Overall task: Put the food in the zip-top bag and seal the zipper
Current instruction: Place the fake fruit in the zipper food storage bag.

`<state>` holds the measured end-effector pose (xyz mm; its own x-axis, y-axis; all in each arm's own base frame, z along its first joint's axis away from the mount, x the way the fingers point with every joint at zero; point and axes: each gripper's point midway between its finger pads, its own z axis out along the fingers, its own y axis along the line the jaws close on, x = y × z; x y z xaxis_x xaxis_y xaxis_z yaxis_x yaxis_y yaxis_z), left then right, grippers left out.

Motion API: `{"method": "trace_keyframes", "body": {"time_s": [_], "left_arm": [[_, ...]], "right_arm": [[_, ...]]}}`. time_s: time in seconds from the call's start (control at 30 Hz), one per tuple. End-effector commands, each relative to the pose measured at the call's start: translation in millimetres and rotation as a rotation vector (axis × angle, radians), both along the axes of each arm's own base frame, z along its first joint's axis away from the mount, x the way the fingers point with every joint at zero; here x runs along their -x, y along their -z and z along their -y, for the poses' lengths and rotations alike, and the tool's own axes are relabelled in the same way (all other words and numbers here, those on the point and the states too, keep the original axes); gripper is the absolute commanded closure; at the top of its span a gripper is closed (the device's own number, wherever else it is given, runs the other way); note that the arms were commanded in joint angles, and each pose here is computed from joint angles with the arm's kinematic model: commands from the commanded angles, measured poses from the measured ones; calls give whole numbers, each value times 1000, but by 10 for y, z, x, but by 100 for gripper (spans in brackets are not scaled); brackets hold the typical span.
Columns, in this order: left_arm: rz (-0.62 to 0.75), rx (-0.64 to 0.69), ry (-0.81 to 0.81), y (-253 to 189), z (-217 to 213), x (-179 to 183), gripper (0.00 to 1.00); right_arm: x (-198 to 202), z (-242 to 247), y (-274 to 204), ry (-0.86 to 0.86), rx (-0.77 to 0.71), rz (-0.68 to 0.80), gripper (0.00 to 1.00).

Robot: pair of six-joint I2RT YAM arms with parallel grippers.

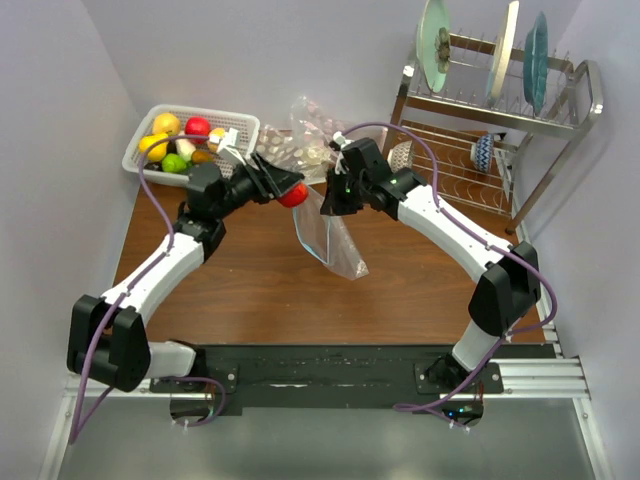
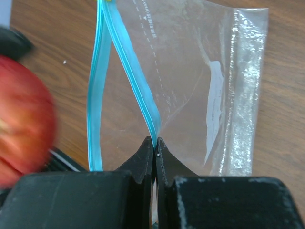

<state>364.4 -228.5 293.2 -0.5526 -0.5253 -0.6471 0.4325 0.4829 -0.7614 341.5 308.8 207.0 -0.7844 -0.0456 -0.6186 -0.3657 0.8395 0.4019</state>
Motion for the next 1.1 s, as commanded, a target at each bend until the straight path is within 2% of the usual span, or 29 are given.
{"method": "trace_keyframes", "body": {"time_s": [0.0,0.2,0.7,0.77,0.8,0.87,0.93,0.97,1.03,1.07], "left_arm": [[103,64,12,-227,189,79,57],[102,61,20,-48,391,126,57],[37,-237,-198,735,199,28,57],[31,-268,-203,805,205,28,47],[26,-274,-200,822,211,30,37],[26,-289,-194,800,225,18,27],[27,-294,-189,738,243,9,5],[29,-304,-177,667,265,-4,0],[17,-332,-159,646,286,-7,0],[38,-319,-153,492,318,-31,0]], "right_arm": [[40,-174,-276,-40,-106,15,100],[45,-130,-293,-29,-102,22,100],[23,-13,-414,3,-99,55,100],[23,-16,-421,2,-101,55,100],[27,-13,-425,1,-100,56,100],[23,-12,-414,1,-98,57,100],[20,-7,-406,2,-94,57,100],[18,4,-377,5,-89,52,100],[23,4,-348,4,-86,46,100],[29,9,-318,3,-82,42,100]]}}
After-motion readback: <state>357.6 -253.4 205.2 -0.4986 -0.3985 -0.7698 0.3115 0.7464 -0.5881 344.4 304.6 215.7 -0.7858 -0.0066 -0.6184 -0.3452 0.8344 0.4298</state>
